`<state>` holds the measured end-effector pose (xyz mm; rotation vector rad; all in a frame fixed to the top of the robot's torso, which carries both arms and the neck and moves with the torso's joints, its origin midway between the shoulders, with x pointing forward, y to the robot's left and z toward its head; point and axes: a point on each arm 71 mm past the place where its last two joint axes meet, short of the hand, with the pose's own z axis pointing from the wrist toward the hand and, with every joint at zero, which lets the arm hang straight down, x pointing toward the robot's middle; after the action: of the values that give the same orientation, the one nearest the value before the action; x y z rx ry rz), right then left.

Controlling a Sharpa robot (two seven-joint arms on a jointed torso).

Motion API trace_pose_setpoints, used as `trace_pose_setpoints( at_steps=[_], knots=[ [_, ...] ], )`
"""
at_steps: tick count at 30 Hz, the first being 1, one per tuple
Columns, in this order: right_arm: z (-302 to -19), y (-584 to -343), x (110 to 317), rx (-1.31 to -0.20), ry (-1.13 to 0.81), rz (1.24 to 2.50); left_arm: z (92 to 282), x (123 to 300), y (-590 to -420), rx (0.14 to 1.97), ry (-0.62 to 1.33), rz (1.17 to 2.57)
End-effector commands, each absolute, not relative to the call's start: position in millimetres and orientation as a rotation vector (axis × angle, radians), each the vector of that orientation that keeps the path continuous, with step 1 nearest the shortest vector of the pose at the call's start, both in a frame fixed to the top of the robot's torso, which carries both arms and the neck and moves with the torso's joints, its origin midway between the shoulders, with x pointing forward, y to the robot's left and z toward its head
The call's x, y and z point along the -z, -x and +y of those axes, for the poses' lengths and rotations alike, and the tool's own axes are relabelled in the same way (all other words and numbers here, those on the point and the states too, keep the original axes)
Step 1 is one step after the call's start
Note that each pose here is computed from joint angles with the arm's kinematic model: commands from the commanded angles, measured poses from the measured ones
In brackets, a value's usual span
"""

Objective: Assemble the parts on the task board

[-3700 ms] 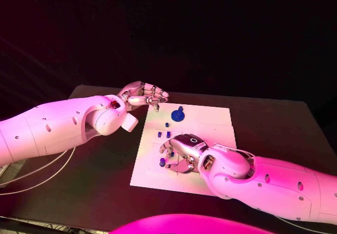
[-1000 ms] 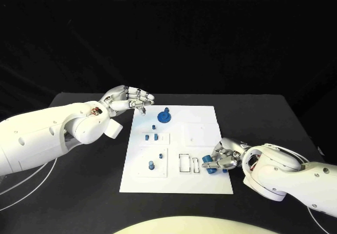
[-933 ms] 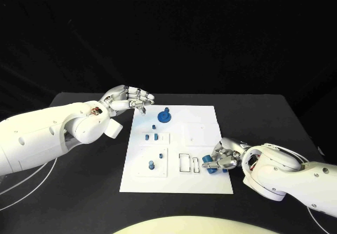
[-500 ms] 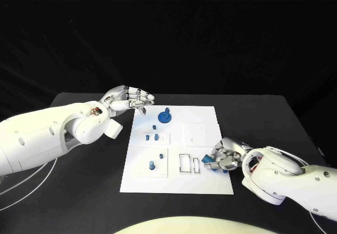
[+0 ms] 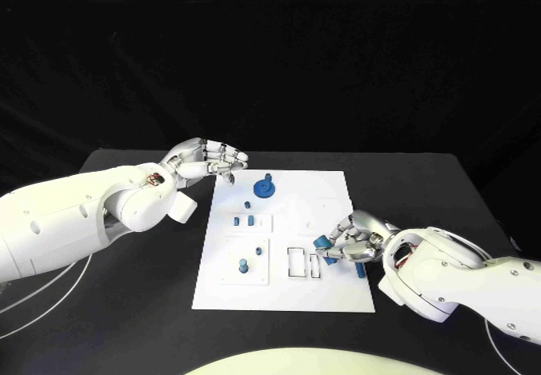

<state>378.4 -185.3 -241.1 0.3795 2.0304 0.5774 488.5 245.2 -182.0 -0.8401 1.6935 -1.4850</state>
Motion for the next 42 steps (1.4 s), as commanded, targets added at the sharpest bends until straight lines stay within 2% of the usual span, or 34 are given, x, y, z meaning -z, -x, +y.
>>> trace_pose_setpoints(
  at_steps=[1,14,42],
  knots=[
    [-177.0,-375.5,246.8,-0.618,-0.387,2.104,241.9,180.7,-487.7,1.513,0.835,1.695],
    [-152.7,-377.3,257.5,-0.639,-0.328,2.165,240.6,180.6,-487.1,1.517,0.833,1.699],
    [-138.5,-387.6,261.8,-0.581,-0.226,2.142,241.3,180.8,-486.3,1.516,0.835,1.709]
  ],
)
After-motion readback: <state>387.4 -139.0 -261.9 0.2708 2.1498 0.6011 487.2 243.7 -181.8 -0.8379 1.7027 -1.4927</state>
